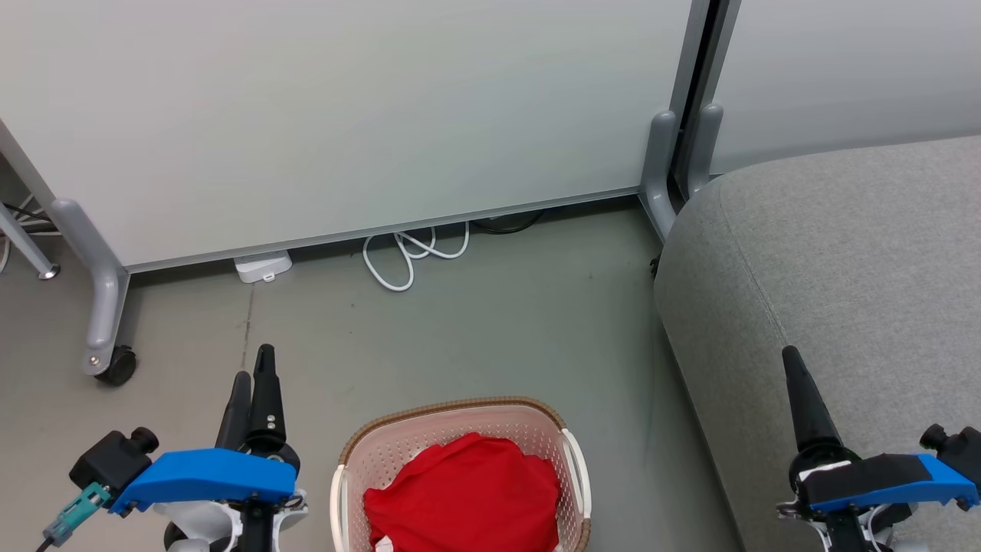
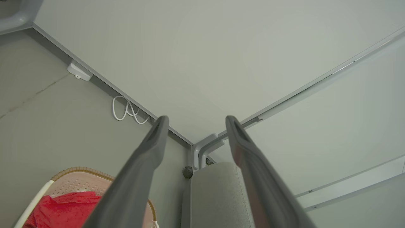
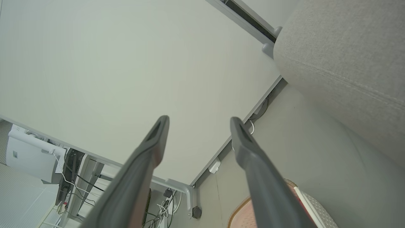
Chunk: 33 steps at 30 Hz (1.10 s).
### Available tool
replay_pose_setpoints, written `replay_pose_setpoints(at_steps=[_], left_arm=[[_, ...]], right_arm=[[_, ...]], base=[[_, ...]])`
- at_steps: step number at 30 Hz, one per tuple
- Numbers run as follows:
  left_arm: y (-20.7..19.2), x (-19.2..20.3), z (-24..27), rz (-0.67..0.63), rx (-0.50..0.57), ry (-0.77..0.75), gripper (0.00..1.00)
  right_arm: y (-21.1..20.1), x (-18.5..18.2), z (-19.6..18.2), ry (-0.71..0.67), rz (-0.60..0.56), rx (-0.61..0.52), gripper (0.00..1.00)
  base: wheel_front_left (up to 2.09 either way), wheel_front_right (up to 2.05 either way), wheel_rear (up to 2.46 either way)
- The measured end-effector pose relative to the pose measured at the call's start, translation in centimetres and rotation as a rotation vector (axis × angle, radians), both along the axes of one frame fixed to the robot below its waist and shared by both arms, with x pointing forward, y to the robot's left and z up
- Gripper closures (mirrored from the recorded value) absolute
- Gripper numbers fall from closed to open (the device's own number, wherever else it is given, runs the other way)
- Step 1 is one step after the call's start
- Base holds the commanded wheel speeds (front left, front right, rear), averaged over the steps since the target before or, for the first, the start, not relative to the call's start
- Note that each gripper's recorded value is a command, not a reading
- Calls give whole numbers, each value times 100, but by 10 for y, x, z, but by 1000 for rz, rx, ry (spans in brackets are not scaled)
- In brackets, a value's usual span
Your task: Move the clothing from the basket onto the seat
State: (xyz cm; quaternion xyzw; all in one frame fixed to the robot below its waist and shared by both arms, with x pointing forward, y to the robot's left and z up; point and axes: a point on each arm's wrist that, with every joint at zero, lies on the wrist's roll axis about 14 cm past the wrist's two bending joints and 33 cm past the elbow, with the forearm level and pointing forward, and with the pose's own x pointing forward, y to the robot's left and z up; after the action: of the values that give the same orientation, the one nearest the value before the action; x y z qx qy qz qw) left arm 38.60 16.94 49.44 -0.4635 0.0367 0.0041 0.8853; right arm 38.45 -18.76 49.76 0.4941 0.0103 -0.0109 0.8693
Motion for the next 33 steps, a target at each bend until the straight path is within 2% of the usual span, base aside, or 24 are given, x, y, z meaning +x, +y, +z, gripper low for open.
replay_pose_setpoints(at_steps=[17, 33], left_arm=[[-9, 1, 0, -32, 318, -14, 0], [-19, 1, 5, -62, 520, -64, 0]], right_arm=[[5, 0, 0, -15, 16, -283, 0], [9, 0, 4, -45, 29, -474, 0]], base=[[0, 0, 0], [0, 0, 0]])
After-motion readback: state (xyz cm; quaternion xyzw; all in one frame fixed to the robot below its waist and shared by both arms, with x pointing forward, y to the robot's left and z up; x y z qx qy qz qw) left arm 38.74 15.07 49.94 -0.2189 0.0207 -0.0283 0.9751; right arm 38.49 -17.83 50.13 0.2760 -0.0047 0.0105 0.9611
